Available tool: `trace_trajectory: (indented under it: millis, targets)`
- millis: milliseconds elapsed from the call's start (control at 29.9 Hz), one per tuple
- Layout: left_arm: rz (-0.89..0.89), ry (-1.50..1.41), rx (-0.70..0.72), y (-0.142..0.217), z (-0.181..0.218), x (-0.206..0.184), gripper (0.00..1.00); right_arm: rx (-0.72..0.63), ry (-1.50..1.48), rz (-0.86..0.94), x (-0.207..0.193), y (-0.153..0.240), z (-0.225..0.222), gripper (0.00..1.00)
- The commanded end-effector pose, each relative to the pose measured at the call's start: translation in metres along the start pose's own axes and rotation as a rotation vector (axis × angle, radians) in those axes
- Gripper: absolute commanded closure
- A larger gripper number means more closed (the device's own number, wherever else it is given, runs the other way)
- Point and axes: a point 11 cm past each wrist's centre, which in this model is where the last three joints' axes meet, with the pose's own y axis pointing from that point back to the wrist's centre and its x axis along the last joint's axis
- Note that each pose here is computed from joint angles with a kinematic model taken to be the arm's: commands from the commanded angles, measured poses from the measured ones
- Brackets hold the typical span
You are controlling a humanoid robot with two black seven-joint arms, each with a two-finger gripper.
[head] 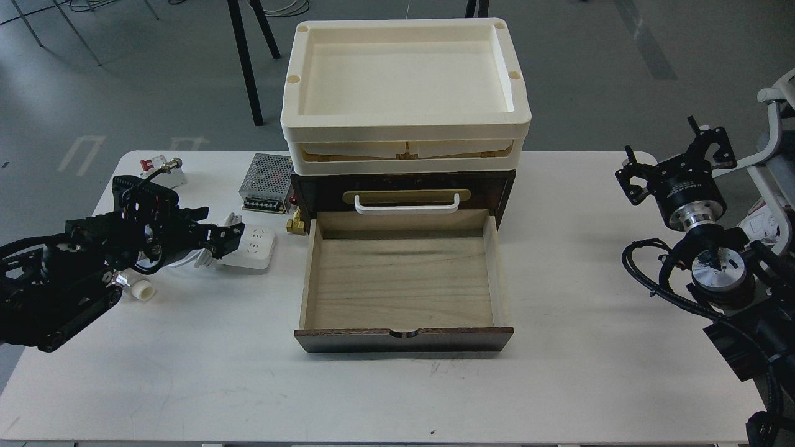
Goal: Put charging cable into cabinet
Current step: 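Lower the left gripper onto the white power strip and grasp it, then lift the power strip with cable up and over toward the drawer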
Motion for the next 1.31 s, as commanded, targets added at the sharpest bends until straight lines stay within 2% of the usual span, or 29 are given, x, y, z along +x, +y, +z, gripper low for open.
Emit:
trace_trajectory:
  millis: [0, 67, 268, 335, 402, 469, 670, 837, 938, 1172, 1273]
  targets:
    - [-0.009, 0.007, 0.005, -0.006, 0.003, -0.004, 0.25, -0.002, 0.001, -0.003, -0.001, 0.0, 0.001, 0.0]
    - [-0.021, 0.018, 0.022, -0.011, 0.0, -0.009, 0.27, -0.002, 0.002, -0.003, -0.001, 0.0, 0.0, 0.0]
    - [-0.014, 0.025, 0.039, -0.015, -0.004, -0.012, 0.38, -0.003, 0.003, 0.0, 0.0, 0.0, 0.001, 0.0]
    - [-0.014, 0.024, 0.037, -0.015, -0.004, -0.011, 0.49, -0.002, 0.004, 0.003, 0.001, 0.0, 0.001, 0.0]
    - [-0.022, 0.023, 0.035, -0.015, -0.003, -0.013, 0.65, -0.003, 0.005, 0.003, 0.001, 0.0, 0.001, 0.0]
    - [-0.033, 0.018, 0.037, -0.015, -0.003, -0.017, 0.75, -0.003, 0.005, 0.003, 0.001, 0.0, 0.001, 0.0]
    - [-0.039, 0.015, 0.036, -0.014, -0.004, -0.019, 0.8, -0.003, 0.005, 0.003, 0.001, 0.0, 0.001, 0.0]
    - [-0.023, 0.004, 0.033, -0.006, -0.014, -0.009, 0.88, -0.002, 0.006, 0.004, 0.001, 0.0, 0.001, 0.0]
    - [-0.015, 0.001, 0.036, 0.006, -0.031, -0.005, 0.91, -0.002, 0.008, 0.005, 0.001, 0.0, 0.0, 0.0]
    - [0.04, -0.034, 0.106, 0.05, -0.077, 0.033, 0.91, -0.002, 0.008, 0.007, 0.002, 0.0, 0.0, 0.0]
    - [0.075, -0.026, 0.086, 0.062, -0.086, 0.049, 0.91, -0.001, 0.01, 0.006, 0.002, 0.0, 0.0, 0.0]
